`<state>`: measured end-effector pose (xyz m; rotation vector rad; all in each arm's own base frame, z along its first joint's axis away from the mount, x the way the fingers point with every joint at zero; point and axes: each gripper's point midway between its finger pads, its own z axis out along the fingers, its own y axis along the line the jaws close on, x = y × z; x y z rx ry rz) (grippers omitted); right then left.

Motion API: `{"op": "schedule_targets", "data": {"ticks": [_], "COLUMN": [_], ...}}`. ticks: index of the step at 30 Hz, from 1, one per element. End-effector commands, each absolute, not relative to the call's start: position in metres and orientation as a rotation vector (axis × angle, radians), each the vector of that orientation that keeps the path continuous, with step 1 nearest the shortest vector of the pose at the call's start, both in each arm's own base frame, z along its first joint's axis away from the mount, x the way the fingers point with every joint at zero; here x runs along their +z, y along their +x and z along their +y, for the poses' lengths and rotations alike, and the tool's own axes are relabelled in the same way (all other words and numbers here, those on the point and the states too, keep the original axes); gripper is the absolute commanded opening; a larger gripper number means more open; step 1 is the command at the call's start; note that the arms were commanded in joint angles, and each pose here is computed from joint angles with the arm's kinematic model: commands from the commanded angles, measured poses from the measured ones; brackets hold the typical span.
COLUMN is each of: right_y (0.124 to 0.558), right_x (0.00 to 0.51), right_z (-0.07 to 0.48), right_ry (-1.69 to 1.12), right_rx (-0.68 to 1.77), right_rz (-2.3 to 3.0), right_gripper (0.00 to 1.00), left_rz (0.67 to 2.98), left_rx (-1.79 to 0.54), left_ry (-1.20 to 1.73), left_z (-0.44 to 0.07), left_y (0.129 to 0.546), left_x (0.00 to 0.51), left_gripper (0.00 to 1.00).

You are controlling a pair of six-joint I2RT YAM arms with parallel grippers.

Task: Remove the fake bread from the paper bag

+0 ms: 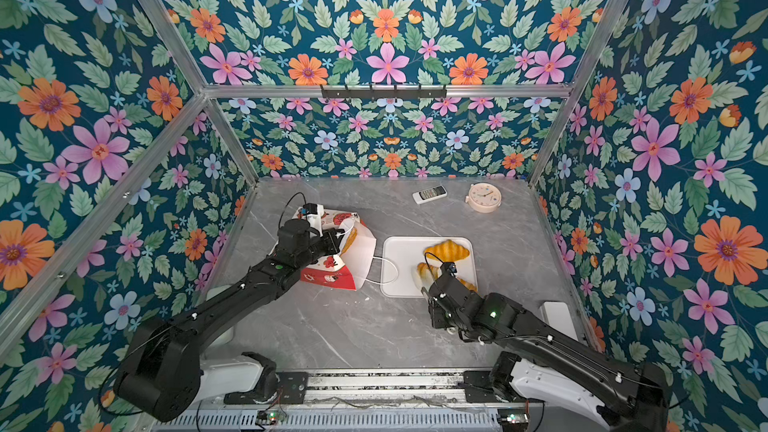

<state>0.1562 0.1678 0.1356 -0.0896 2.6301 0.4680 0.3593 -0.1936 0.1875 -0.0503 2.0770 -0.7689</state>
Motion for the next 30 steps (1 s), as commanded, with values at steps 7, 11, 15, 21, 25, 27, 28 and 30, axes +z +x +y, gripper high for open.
{"op": "schedule_targets", "data": {"ticks": [7,11,15,21,25,27,28,30], "right_y": [0.124,0.115,0.111,0.112,0.12,0.125,0.128,0.134], "right_x": [0.136,0.137,0.137,0.128,0.124,0.122,0.121,0.12], "right_z": [0.11,0.092,0.085,0.079,0.078,0.08,0.081,0.082], "right_ry": [0.209,0.282,0.329,0.344,0.34,0.333,0.331,0.33], "right_rx": [0.324,0.232,0.191,0.122,0.083,0.083,0.085,0.101], "right_rz": [2.73,2.76,2.773,2.776,2.756,2.744,2.736,2.72], "right_gripper": [0.38,0.38,0.36,0.35,0.35,0.36,0.36,0.36], "left_rz": [2.05,2.057,2.06,2.061,2.06,2.058,2.059,2.056], "left_rx": [-0.777,-0.792,-0.792,-0.794,-0.797,-0.796,-0.797,-0.797], "left_ry": [-0.054,-0.048,-0.046,-0.044,-0.047,-0.045,-0.043,-0.04], "left_z": [-0.195,-0.199,-0.199,-0.2,-0.199,-0.199,-0.199,-0.199], "left_y": [0.365,0.366,0.367,0.367,0.366,0.366,0.365,0.365], "left_x": [0.19,0.186,0.185,0.184,0.185,0.186,0.186,0.188], "left_gripper": [0.0,0.0,0.0,0.0,0.0,0.0,0.0,0.0]}}
